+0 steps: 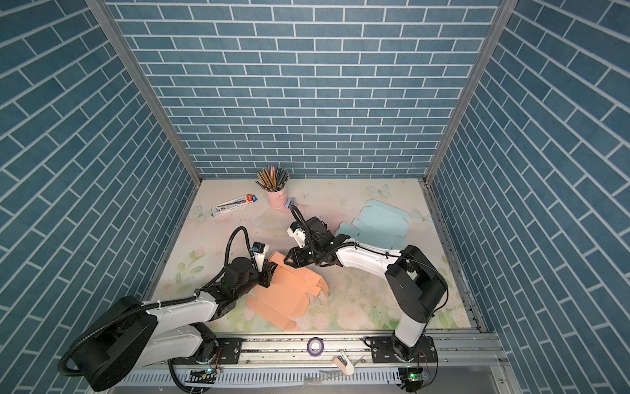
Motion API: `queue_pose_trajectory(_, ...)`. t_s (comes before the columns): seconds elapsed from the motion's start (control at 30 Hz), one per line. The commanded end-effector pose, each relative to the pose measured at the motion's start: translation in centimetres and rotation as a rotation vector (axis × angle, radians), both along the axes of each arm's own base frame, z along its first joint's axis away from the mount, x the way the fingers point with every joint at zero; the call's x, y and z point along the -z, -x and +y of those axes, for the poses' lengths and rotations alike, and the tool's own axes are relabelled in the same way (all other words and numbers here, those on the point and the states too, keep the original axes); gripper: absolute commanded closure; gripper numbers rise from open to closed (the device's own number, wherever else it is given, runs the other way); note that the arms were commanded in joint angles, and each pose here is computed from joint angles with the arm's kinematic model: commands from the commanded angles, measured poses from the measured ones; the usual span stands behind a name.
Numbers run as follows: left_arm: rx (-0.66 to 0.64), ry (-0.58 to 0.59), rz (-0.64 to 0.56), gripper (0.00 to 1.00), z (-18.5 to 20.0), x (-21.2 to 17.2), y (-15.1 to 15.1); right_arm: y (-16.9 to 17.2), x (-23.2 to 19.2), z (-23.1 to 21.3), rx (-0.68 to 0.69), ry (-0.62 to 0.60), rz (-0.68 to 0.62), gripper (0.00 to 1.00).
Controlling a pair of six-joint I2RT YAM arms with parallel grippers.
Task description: Fold the paper box
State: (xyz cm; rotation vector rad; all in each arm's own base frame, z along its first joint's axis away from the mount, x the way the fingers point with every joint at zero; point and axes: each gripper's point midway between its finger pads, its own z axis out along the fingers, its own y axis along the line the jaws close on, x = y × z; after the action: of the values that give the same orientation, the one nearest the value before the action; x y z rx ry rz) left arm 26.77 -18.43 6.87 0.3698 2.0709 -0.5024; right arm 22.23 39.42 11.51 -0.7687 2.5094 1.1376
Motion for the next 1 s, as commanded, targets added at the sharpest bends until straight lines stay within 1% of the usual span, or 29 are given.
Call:
queue_pose_trajectory(0.0,-0.009,0.004,-0.033,0.7,0.1,-0.3,-0.3,0.9,1.7,-0.4,0.019,0.032,0.074,0.65)
queue_pose_trajectory(0.27,0.01,0.026,-0.049,0.68,-0.4,-0.2,-0.3,0.9,1.8,0.0,0.036,0.011,0.101,0.65)
queue_pose_trajectory(0.4,0.011,0.024,-0.048,0.7,-0.4,0.2,-0.3,1.0,1.8,0.2,0.039,0.007,0.111,0.65)
queue_pose_trajectory(0.43,0.013,0.022,-0.048,0.72,-0.4,0.3,-0.3,0.9,1.8,0.2,0.041,0.003,0.112,0.65)
queue_pose_trajectory(0.5,0.017,0.022,-0.048,0.82,-0.5,0.4,-0.2,1.0,1.6,0.3,0.044,-0.008,0.12,0.65)
queue_pose_trajectory(0.53,0.017,0.023,-0.049,0.83,-0.5,0.4,-0.2,1.1,1.6,0.4,0.045,-0.015,0.126,0.65)
queue_pose_trajectory(0.77,0.01,0.01,-0.056,0.89,-0.2,0.3,-0.1,1.4,1.1,0.9,0.056,-0.053,0.153,0.65)
queue_pose_trajectory(0.9,-0.001,0.01,-0.061,0.89,0.0,0.2,-0.1,1.9,0.9,1.4,0.058,-0.071,0.171,0.65)
queue_pose_trajectory(0.97,-0.003,0.01,-0.06,0.85,0.0,0.4,-0.1,2.3,1.1,1.5,0.055,-0.067,0.178,0.66)
